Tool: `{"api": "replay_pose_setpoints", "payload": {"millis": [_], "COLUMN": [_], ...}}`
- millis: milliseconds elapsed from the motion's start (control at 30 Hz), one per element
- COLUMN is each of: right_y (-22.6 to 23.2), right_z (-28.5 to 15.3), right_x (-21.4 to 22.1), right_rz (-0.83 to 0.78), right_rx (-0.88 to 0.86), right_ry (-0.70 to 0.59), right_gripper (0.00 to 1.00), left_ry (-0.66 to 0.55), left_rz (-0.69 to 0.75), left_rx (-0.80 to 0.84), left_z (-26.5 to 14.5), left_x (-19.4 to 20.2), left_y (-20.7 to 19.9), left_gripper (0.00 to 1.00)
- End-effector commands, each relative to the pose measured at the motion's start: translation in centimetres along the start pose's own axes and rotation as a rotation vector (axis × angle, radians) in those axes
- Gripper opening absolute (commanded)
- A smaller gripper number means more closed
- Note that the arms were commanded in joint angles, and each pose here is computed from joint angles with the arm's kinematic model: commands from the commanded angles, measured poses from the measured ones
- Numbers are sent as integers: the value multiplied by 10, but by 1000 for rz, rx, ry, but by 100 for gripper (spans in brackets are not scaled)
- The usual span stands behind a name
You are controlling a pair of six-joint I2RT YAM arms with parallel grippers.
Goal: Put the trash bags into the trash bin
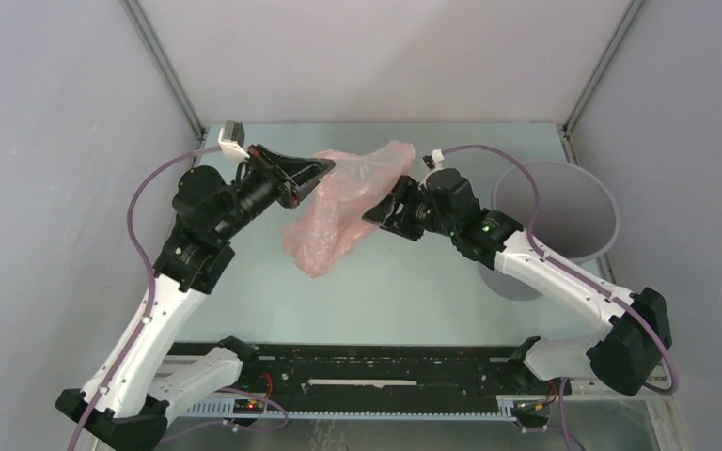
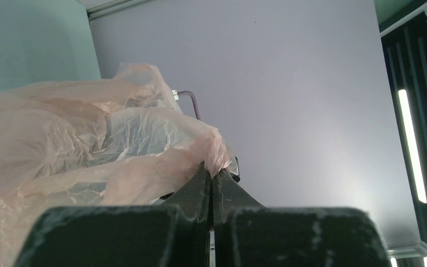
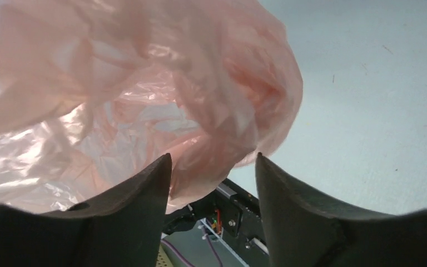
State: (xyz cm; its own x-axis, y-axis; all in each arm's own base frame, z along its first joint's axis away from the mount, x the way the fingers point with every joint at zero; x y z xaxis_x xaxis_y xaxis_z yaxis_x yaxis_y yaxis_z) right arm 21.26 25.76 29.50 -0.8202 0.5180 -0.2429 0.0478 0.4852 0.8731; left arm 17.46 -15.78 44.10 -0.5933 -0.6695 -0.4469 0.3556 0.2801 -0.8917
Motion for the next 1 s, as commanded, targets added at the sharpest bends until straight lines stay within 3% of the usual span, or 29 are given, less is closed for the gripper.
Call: {"api": "replay_pose_setpoints", "payload": {"millis": [0,33,100,133,267,400,500,633,767,833,867,967], "right_y": [-5,-8,-15,-20,-39,-67,-81,-78,-31,13,48,120], "right_z": [-3,-7,-16,-20,-38,-53,-57,-52,-50,-62,-78,-125], "right_x": [-5,-7,-13,-15,-18,-11,-5,-10,-37,-51,-59,-60], "right_rz": [-35,-61,-120,-151,-305,-347,-352,-298,-278,-333,-400,-609], "right_rx": [32,44,74,88,133,281,337,302,233,193,150,26], "right_ry": [-41,-49,-65,-68,-35,37,98,161,171,133,78,-107], "right_gripper": [55,43,3,0,0,0,0,0,0,0,0,0], "left_ry": [-21,-33,-60,-73,-176,-257,-200,-79,-62,-67,-89,-109], "left_rz": [29,44,71,82,162,187,127,14,90,222,324,551], "left_rx": [14,-12,-62,-85,-312,-593,-700,-691,-507,-319,-207,5], "left_z": [-8,-11,-19,-23,-49,-80,-84,-69,-43,-30,-29,-36], "left_x": [-3,-5,-8,-10,-18,-15,1,16,-11,-31,-42,-48], "left_y": [-1,2,9,14,44,91,129,156,113,59,14,-66], "left_gripper": [0,0,0,0,0,0,0,0,0,0,0,0]}}
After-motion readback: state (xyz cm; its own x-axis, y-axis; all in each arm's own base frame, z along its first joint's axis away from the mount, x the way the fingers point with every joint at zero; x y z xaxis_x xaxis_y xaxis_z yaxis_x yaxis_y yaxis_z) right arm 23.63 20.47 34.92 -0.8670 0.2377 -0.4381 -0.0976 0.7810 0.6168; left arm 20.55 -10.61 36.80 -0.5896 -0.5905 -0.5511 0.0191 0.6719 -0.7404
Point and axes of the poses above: each gripper's point midway between its finger pads, its own z axis out along the fingers, its own y axis along the line the jaws close on, x = y × z, the point moved 9 cm from there along -z, back along the fingers, and after that the axes turned 12 degrees about z, right-handed, at the moved point
